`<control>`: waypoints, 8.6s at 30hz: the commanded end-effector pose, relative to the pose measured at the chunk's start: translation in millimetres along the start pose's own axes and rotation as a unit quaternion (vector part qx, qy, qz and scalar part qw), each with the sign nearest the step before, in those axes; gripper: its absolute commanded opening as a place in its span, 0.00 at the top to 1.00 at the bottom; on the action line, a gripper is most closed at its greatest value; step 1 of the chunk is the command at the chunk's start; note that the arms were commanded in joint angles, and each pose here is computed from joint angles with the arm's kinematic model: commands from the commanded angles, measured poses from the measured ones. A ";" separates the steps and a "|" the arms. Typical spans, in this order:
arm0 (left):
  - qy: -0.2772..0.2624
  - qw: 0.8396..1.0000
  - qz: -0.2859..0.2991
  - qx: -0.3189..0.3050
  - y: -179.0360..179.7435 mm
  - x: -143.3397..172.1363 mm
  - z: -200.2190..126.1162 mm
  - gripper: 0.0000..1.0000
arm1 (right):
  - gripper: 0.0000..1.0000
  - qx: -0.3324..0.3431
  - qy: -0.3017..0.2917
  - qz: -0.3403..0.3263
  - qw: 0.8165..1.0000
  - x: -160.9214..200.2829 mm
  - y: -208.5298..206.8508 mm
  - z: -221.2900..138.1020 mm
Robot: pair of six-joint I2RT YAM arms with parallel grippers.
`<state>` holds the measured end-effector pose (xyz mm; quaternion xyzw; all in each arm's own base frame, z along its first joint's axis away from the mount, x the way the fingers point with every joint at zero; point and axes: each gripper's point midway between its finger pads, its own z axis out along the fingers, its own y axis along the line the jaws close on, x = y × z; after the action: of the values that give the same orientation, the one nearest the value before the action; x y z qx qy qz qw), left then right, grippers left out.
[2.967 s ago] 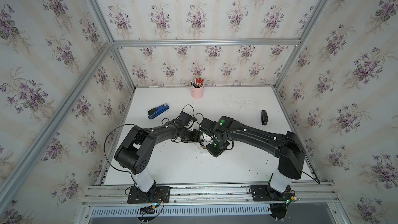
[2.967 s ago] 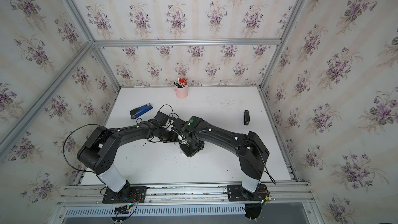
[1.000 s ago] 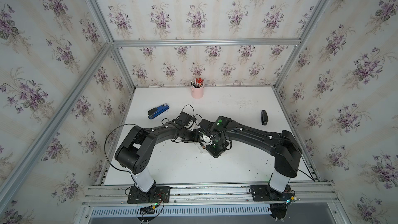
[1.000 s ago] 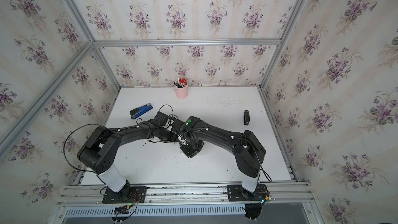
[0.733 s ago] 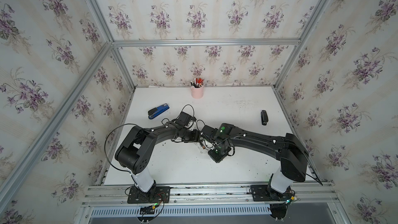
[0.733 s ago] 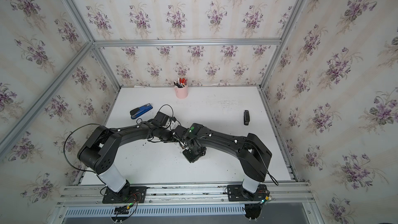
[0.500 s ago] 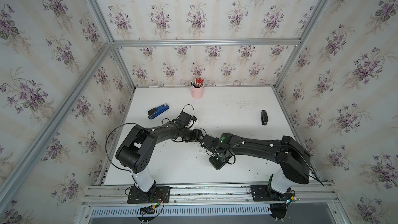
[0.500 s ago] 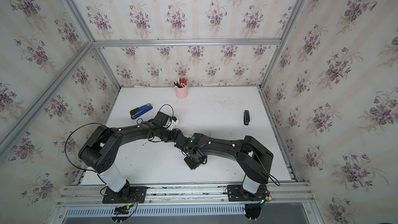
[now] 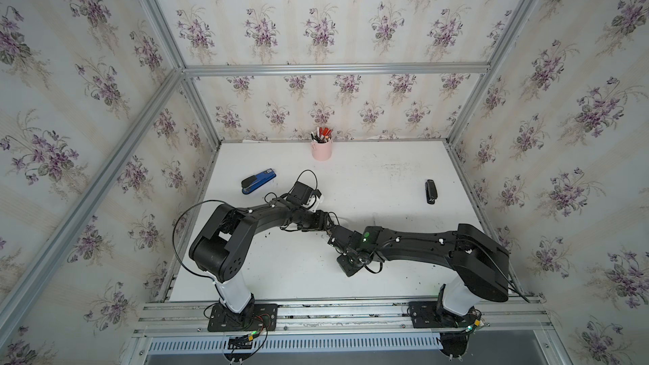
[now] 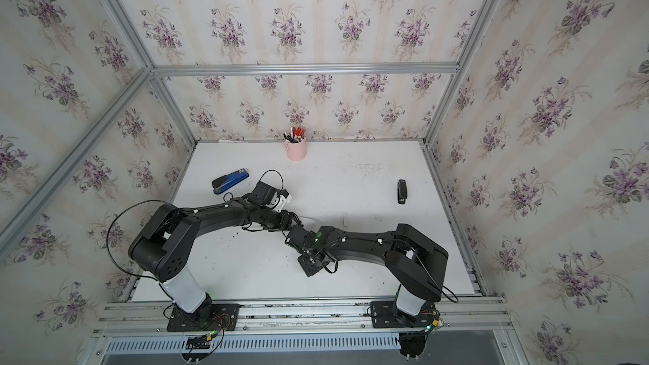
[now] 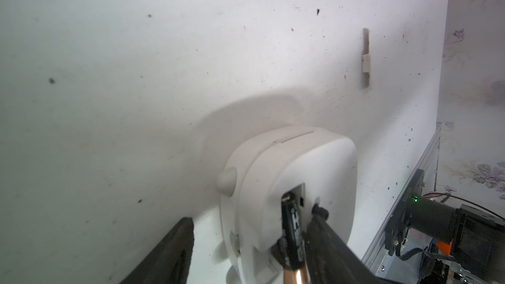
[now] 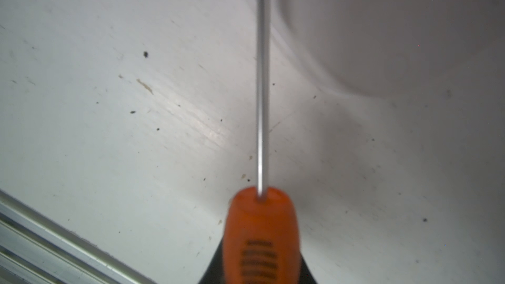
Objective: Remove the battery from the alarm
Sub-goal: Release the battery from the alarm, then place the screwdriver at the center of the board, then remove the battery from the alarm.
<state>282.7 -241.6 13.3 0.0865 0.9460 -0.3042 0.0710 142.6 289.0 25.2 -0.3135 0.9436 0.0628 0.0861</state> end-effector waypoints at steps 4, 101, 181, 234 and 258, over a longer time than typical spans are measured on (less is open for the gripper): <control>0.179 0.955 -0.086 -0.219 92.2 106.7 -11.0 0.29 | 1.00 0.020 -0.037 0.023 0.999 -13.0 -7.1 -4.3; 0.064 0.950 0.068 -0.298 -16.9 2.0 -113.1 0.26 | 0.31 -0.059 -0.095 0.184 0.977 -92.8 -188.3 -70.1; 0.120 0.950 0.117 -0.262 0.3 3.0 -38.7 0.71 | 0.29 -0.251 -0.078 0.194 0.945 -91.0 -54.3 0.0; 0.017 0.965 0.112 -0.235 -64.8 -58.9 -72.3 0.85 | 0.28 -0.196 -0.160 0.285 0.925 -100.5 -145.7 -50.7; -0.002 0.977 0.086 -0.197 -136.8 -102.9 78.0 0.85 | 0.27 -0.137 -0.200 0.369 0.897 -51.9 -224.0 -69.8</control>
<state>354.3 -399.9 47.4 0.1723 0.9753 -0.0911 0.1038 312.5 126.3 89.1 0.0823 0.9370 0.2741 0.2003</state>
